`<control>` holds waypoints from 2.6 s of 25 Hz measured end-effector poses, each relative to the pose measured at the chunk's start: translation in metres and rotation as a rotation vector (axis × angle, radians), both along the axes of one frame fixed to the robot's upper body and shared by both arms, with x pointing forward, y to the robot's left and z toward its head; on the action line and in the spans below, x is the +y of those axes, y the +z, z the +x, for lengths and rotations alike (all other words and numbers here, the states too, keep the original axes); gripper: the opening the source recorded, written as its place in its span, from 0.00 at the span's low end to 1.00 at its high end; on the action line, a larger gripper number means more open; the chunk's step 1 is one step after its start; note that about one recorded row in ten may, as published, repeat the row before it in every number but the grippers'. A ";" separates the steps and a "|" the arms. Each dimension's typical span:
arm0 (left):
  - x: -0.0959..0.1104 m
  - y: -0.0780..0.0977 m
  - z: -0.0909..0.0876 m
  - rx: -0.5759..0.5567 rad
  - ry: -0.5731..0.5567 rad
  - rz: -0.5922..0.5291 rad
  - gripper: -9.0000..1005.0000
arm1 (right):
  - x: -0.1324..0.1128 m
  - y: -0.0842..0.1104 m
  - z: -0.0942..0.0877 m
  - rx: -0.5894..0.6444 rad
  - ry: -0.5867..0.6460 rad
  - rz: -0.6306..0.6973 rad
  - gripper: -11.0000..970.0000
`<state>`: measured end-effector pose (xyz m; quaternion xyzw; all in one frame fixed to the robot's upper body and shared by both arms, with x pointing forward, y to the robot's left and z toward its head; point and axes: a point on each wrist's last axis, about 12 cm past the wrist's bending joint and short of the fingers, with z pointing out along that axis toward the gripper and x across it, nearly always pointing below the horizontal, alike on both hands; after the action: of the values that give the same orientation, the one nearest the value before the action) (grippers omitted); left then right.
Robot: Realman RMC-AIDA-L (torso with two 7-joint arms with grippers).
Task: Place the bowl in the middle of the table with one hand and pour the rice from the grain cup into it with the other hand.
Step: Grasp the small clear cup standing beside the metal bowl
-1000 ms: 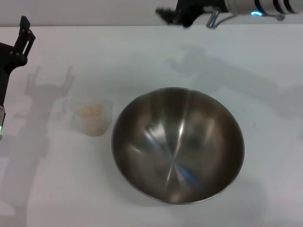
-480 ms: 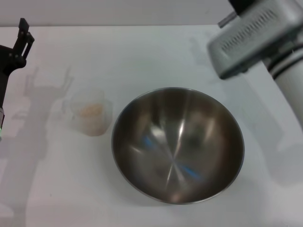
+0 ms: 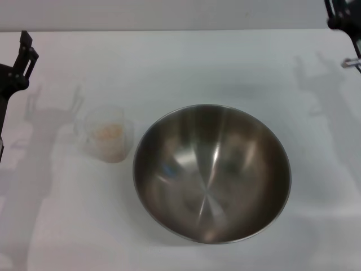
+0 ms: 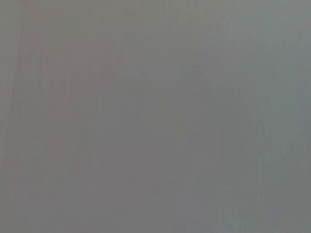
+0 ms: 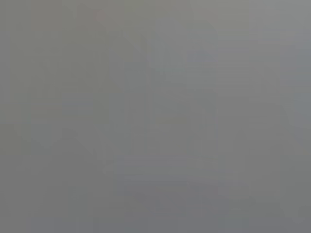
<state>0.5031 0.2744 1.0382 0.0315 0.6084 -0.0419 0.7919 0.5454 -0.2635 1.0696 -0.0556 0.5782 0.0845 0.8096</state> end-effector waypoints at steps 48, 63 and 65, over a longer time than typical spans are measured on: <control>-0.010 -0.060 -0.062 0.348 -0.199 0.112 0.87 | -0.039 -0.022 0.026 0.250 -0.103 0.059 0.79; -0.007 -0.059 -0.042 0.372 -0.185 0.147 0.87 | -0.035 -0.022 0.026 0.250 -0.096 0.067 0.79; -0.008 -0.059 -0.041 0.376 -0.186 0.147 0.87 | -0.035 -0.021 0.027 0.249 -0.095 0.068 0.79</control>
<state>0.4623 0.2669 0.9795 0.1369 0.7413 -0.0753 0.6528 0.5725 -0.2981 1.0483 0.0100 0.6730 0.0718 0.7360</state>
